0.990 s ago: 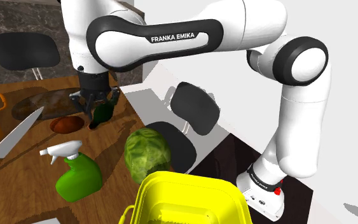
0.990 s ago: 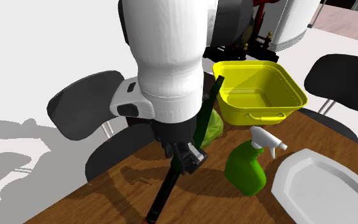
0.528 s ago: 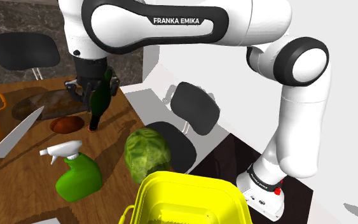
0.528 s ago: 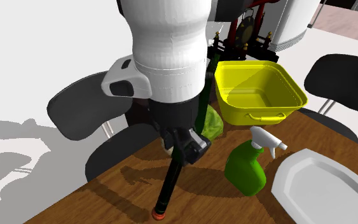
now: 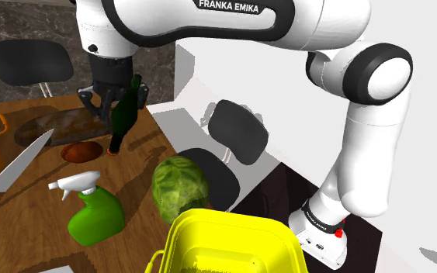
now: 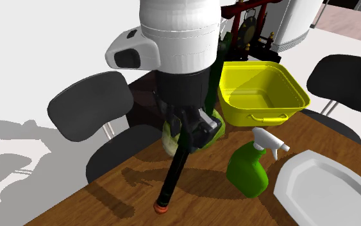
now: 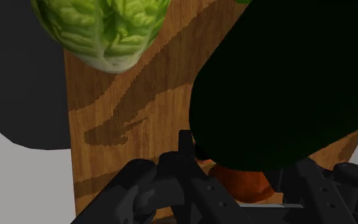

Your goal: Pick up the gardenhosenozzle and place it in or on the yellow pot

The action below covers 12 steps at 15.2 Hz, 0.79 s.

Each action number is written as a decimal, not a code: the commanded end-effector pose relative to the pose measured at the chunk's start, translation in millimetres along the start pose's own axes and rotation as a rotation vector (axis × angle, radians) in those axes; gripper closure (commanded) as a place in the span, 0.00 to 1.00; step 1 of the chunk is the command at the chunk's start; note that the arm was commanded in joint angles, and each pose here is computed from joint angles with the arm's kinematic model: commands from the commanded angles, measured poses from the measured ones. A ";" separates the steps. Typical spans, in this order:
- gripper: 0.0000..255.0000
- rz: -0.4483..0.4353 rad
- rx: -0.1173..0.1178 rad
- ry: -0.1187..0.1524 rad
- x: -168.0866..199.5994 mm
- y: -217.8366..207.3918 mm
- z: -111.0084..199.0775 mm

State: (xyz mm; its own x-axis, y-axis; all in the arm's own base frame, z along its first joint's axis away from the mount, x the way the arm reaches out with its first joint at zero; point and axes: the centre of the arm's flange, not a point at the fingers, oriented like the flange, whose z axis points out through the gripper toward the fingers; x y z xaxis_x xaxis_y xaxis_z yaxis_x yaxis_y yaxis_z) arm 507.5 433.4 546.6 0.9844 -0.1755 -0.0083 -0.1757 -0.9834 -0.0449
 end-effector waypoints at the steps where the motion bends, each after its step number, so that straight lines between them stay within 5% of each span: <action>1: 1.00 0.000 0.000 0.000 -23.1 3.8 -1.0; 12: 1.00 0.000 0.000 0.000 -166.7 25.2 -2.8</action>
State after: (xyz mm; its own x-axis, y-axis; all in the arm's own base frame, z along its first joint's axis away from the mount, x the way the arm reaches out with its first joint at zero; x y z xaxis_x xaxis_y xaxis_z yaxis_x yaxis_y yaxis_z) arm 352.7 439.8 550.7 0.9848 -0.1734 -0.0082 -0.1736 -0.9838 -0.0450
